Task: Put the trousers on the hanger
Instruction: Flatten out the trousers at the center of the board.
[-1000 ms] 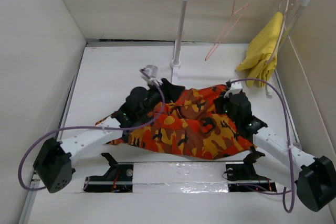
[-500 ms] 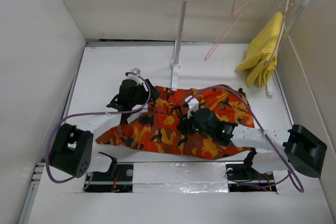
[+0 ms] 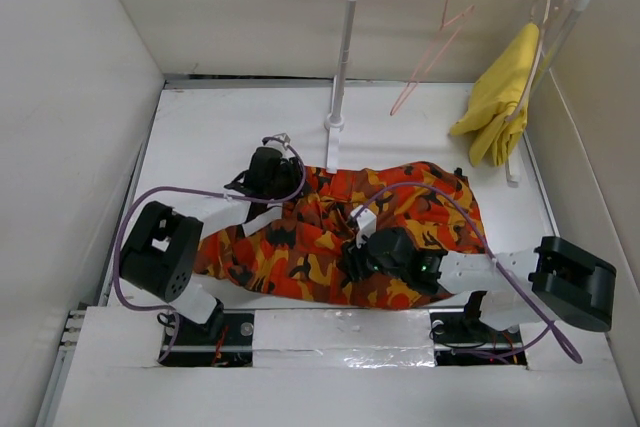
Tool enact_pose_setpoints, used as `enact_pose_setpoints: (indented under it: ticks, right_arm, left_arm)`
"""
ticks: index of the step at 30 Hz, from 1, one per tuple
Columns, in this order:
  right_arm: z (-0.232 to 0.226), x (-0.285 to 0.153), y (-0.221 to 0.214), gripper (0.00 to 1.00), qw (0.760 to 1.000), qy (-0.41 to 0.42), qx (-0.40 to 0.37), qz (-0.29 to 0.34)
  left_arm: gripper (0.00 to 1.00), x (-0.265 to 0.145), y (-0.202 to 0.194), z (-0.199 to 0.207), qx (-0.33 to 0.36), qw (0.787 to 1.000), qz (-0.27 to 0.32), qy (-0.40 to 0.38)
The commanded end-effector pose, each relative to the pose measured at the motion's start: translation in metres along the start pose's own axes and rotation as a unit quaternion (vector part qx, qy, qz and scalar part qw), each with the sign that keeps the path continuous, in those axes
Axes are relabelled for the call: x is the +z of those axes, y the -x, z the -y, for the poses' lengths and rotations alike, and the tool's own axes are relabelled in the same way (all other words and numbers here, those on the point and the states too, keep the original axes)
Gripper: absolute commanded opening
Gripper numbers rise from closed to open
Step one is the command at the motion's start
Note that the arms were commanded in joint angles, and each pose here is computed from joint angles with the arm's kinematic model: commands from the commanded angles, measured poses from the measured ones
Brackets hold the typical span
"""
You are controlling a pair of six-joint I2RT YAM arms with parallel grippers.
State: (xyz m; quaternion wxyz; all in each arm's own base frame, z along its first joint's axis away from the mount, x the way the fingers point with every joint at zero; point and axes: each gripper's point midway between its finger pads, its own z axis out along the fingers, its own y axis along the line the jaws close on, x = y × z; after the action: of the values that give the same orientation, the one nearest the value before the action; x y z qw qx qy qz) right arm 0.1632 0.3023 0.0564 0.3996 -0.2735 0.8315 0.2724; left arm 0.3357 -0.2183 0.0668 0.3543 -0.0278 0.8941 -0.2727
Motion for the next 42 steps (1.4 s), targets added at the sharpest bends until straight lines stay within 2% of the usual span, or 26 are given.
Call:
enact_pose_setpoints:
  ticks: [1, 3, 4, 5, 11, 16, 17, 18, 19, 20, 21, 22, 23, 25, 30, 36, 42]
  right_arm:
    - [0.002, -0.003, -0.009, 0.54, 1.000, -0.006, 0.020, 0.008]
    - [0.006, -0.005, -0.017, 0.54, 1.000, -0.012, 0.021, 0.001]
    - [0.005, -0.007, -0.020, 0.54, 1.000, -0.011, 0.022, -0.002]
    - [0.007, -0.009, -0.020, 0.54, 1.000, -0.015, 0.023, 0.000]
    - [0.016, -0.018, -0.037, 0.54, 0.999, -0.027, 0.025, -0.007]
    - [0.018, -0.028, -0.041, 0.54, 0.999, -0.030, 0.043, 0.000]
    - [0.020, -0.029, -0.039, 0.54, 0.998, -0.034, 0.045, 0.004]
    - [0.020, -0.030, -0.038, 0.54, 0.998, -0.035, 0.046, 0.005]
    - [0.018, -0.031, -0.039, 0.55, 0.999, -0.034, 0.042, 0.002]
    - [0.017, -0.034, -0.033, 0.55, 0.998, -0.033, 0.043, 0.010]
    - [0.015, -0.036, -0.033, 0.55, 0.999, -0.031, 0.040, 0.012]
    - [0.015, -0.038, -0.035, 0.55, 0.999, -0.032, 0.039, 0.012]
    - [0.016, -0.040, -0.030, 0.55, 0.998, -0.034, 0.042, 0.023]
    - [0.018, -0.043, -0.029, 0.55, 0.998, -0.035, 0.043, 0.026]
    - [0.014, -0.054, -0.014, 0.55, 0.997, -0.020, 0.052, 0.059]
    - [0.013, -0.059, -0.018, 0.55, 0.996, -0.009, 0.058, 0.062]
    - [0.013, -0.060, -0.025, 0.55, 0.996, -0.002, 0.066, 0.063]
  left_arm:
    - [0.32, -0.001, 0.032, 0.014, 0.029, 0.999, 0.037, 0.004]
    - [0.20, -0.003, 0.034, 0.023, 0.033, 0.999, 0.036, -0.006]
    - [0.08, -0.003, 0.041, 0.029, 0.035, 0.998, 0.042, -0.011]
    - [0.01, -0.005, 0.039, 0.032, 0.040, 0.999, 0.035, -0.011]
    - [0.00, -0.043, 0.079, 0.047, 0.030, 0.994, 0.106, -0.004]
    - [0.00, -0.107, 0.133, 0.078, 0.028, 0.981, 0.192, -0.023]
    - [0.00, -0.110, 0.132, 0.079, 0.030, 0.982, 0.183, -0.021]
    - [0.00, -0.103, 0.121, 0.082, 0.037, 0.988, 0.150, -0.029]
    - [0.07, -0.102, 0.118, 0.094, 0.050, 0.989, 0.130, -0.038]
    - [0.14, -0.093, 0.095, 0.091, 0.057, 0.994, 0.085, -0.021]
    - [0.34, -0.084, 0.086, 0.084, 0.067, 0.994, 0.085, 0.014]
    - [0.43, -0.078, 0.069, 0.083, 0.081, 0.994, 0.074, 0.030]
    - [0.50, -0.074, 0.046, 0.098, 0.097, 0.993, 0.062, 0.025]
    - [0.58, -0.063, 0.026, 0.097, 0.107, 0.992, 0.050, 0.050]
    - [0.59, -0.043, -0.022, 0.090, 0.132, 0.983, 0.027, 0.124]
    - [0.49, -0.040, -0.032, 0.082, 0.126, 0.977, 0.037, 0.166]
    - [0.47, -0.038, -0.048, 0.069, 0.133, 0.970, 0.027, 0.200]
